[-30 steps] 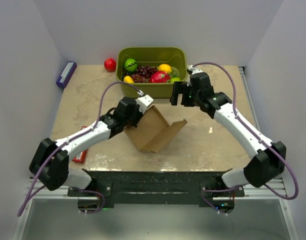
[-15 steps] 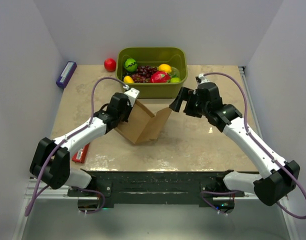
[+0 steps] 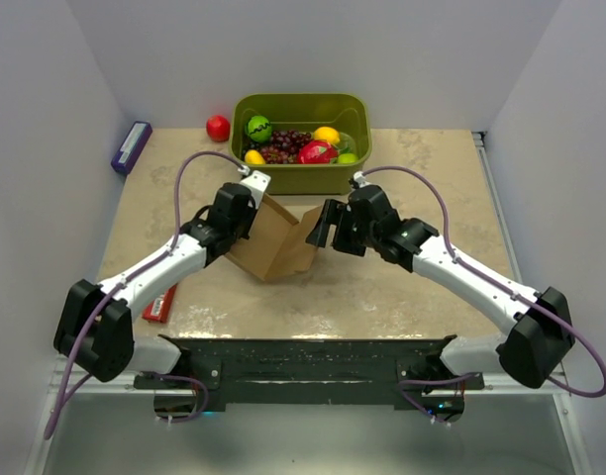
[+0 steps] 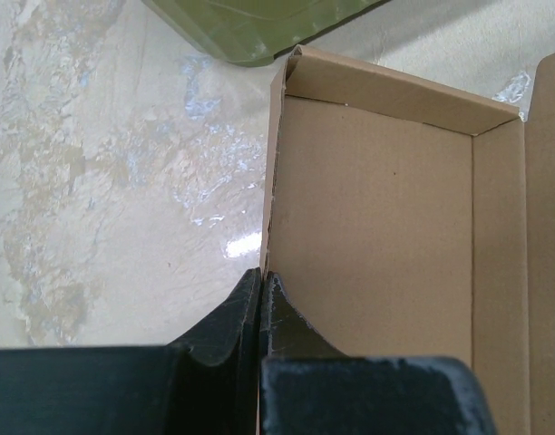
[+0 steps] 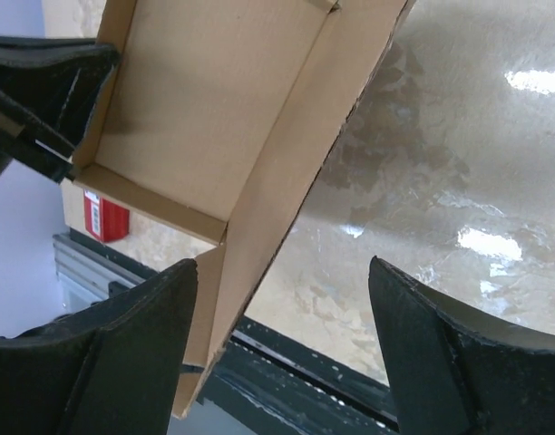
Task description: Fold the paper box
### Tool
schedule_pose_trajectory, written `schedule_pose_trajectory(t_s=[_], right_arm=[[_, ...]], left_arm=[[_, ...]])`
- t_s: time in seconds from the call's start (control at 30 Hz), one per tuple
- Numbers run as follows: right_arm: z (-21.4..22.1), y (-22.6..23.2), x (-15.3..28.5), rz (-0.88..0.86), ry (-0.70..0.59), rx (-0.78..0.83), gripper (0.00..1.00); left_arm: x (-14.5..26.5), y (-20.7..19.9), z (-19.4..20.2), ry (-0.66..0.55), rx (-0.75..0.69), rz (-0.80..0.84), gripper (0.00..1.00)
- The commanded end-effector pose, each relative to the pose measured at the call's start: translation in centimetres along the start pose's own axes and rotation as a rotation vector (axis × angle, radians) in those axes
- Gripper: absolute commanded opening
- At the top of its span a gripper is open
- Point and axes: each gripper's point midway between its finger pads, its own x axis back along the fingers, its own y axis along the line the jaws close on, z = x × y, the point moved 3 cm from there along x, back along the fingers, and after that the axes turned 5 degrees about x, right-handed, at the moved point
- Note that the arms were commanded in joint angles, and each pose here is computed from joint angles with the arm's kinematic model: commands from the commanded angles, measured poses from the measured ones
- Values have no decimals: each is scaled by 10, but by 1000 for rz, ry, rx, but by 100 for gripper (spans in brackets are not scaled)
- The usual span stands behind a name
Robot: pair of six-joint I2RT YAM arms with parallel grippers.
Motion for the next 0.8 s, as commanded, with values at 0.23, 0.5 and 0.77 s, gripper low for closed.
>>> schedule_pose_trajectory(t_s=[0.23, 0.5, 0.77], right_arm=[[-13, -2, -23, 33, -54, 33, 34], [-19, -19, -23, 153, -56, 128, 0], [-37, -5, -12, 153, 4, 308, 0]], left_arm=[[15, 8, -26, -105, 29, -39, 2], [25, 3, -34, -165, 39, 14, 56], [48, -6, -62, -283, 72, 132, 88]])
